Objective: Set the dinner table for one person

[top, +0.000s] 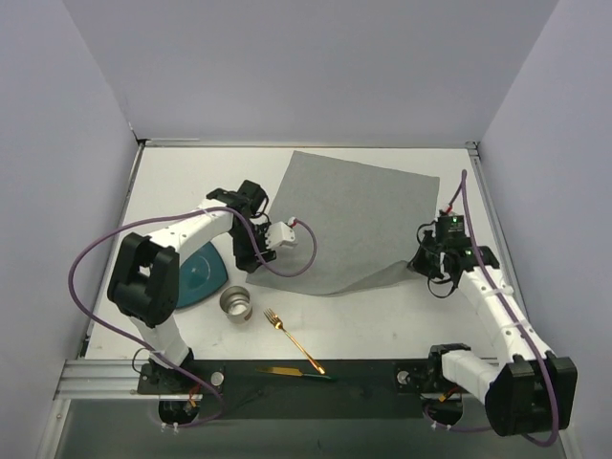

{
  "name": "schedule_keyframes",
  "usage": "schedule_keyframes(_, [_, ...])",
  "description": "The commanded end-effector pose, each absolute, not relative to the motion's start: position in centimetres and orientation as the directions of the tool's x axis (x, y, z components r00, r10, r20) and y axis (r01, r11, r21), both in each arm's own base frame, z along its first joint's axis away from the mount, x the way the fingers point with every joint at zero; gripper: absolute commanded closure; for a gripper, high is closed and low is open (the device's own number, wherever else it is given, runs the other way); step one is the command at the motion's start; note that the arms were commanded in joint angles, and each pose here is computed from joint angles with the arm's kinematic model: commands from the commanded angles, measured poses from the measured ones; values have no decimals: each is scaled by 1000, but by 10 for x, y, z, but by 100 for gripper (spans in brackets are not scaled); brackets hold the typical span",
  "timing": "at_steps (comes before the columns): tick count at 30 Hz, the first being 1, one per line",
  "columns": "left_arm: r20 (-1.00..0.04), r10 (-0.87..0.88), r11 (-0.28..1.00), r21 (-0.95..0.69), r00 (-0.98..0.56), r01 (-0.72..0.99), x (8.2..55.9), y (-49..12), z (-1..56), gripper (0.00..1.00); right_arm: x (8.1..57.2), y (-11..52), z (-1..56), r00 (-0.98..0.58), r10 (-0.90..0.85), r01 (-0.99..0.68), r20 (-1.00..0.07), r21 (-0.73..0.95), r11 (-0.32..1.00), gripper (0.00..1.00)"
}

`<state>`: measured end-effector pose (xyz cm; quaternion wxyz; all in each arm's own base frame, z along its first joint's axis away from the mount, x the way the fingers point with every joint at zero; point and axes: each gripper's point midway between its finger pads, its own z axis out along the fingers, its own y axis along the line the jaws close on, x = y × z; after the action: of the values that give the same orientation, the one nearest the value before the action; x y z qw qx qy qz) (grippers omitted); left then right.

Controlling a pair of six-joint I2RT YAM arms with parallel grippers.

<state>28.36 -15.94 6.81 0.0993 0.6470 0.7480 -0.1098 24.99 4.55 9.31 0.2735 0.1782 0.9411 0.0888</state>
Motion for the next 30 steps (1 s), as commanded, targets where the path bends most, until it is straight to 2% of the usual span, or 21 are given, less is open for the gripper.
schedule_keyframes(1, [-378, 907, 221, 58, -184, 973, 312, -174, 82, 37, 212, 32, 86, -728, 513, 444, -455, 258, 858, 100])
schedule_keyframes(5, [-409, 895, 216, 51, -177, 975, 312, -185, 89, 37, 182, 29, 70, -676, 589, 517, -444, 284, 808, 86])
schedule_keyframes(6, [-409, 895, 218, 47, -180, 975, 312, -185, 89, 37, 180, 29, 74, -648, 611, 525, -455, 313, 791, 75])
schedule_keyframes(9, [-409, 894, 218, 41, -183, 975, 312, -185, 91, 37, 166, 26, 79, -615, 645, 561, -454, 324, 762, 57])
schedule_keyframes(10, [-406, 895, 219, 40, -184, 975, 311, -185, 92, 37, 157, 25, 79, -595, 682, 604, -425, 323, 729, 55])
schedule_keyframes(11, [-397, 899, 218, 33, -187, 975, 309, -183, 93, 37, 154, 14, 82, -562, 688, 638, -459, 289, 714, 53])
schedule_keyframes(14, [-391, 897, 246, 51, -208, 968, 310, -176, 101, 37, 153, -3, 109, -485, 686, 657, -543, 291, 695, 53])
schedule_keyframes(17, [-393, 877, 330, 78, -275, 941, 318, -164, 109, 37, 164, -13, 126, -435, 656, 642, -617, 299, 706, 52])
schedule_keyframes(19, [-413, 851, 387, 74, -325, 919, 326, -159, 115, 37, 180, -2, 127, -469, 633, 583, -616, 322, 746, 53])
schedule_keyframes(24, [-457, 711, 597, -9, -534, 802, 339, -118, 125, 37, 196, 26, 92, -656, 589, 525, -473, 275, 805, 55])
schedule_keyframes(26, [-455, 669, 642, -44, -588, 765, 334, -106, 128, 37, 203, 38, 90, -705, 537, 473, -464, 256, 843, 55])
schedule_keyframes(30, [-480, 584, 711, -85, -654, 698, 319, -80, 137, 36, 220, 74, 107, -754, 381, 301, -535, 235, 924, 55])
